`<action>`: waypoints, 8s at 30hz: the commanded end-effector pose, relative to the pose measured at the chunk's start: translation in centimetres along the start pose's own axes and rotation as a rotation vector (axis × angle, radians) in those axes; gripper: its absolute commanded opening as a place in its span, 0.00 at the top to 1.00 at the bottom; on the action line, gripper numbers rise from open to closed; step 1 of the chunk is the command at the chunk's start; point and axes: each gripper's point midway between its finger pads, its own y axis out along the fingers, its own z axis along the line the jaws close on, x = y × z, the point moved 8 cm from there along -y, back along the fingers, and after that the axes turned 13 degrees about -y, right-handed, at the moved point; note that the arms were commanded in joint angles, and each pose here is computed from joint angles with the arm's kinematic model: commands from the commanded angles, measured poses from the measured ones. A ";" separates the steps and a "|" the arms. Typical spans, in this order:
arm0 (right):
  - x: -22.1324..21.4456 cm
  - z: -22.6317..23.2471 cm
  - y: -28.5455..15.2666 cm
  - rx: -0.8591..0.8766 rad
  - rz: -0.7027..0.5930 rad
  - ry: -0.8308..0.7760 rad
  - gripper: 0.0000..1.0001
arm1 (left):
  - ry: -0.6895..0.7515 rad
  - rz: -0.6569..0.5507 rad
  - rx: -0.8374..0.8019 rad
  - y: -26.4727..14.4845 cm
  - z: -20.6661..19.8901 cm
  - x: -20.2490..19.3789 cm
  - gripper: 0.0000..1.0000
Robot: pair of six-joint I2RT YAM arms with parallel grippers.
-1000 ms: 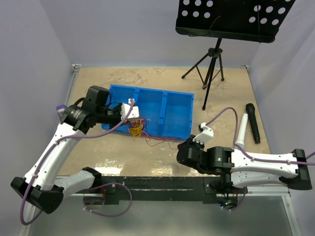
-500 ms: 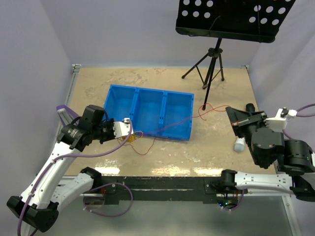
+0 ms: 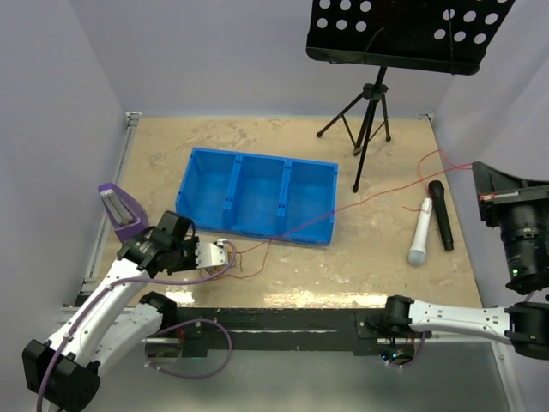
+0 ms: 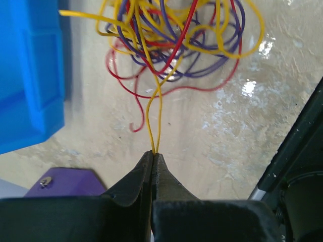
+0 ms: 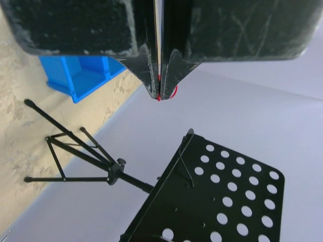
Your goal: Untangle the cables
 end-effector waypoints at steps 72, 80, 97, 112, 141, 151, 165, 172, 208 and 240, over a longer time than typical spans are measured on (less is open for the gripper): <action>0.6 18.0 1.3 0.251 -0.227 -0.348 1.00 | -0.059 -0.198 0.076 0.0 1.3 2.5 1.00; -1.8 21.6 1.6 0.288 -0.261 -0.370 1.00 | -0.066 -0.221 0.069 -0.4 1.3 2.9 1.00; -4.8 22.7 5.3 0.262 -0.368 -0.441 1.00 | -0.073 -0.217 0.064 -0.1 0.7 2.3 1.00; -13.5 21.0 10.3 0.257 -0.299 -0.585 1.00 | -0.071 -0.229 0.065 -0.3 0.6 2.3 1.00; -29.0 8.2 12.6 0.122 0.113 -0.707 1.00 | -0.077 -0.253 0.034 -1.0 0.7 3.1 1.00; -37.0 3.2 14.2 0.032 0.324 -0.752 1.00 | -0.083 -0.274 0.035 -1.3 1.0 3.6 1.00; -42.2 -4.5 14.6 -0.184 0.464 -0.839 1.00 | -0.082 -0.292 0.027 -1.6 1.2 4.1 1.00; -39.9 -1.8 14.9 -0.102 0.470 -0.789 0.27 | -0.086 -0.303 0.022 -2.0 1.4 4.5 1.00; -53.3 -2.7 -4.2 0.834 0.910 -0.887 0.29 | -0.123 -0.264 0.008 -0.2 1.2 4.0 1.00; -38.3 -5.1 -5.0 0.562 0.748 -0.654 1.00 | -0.182 -0.306 0.275 -5.7 5.4 6.3 1.00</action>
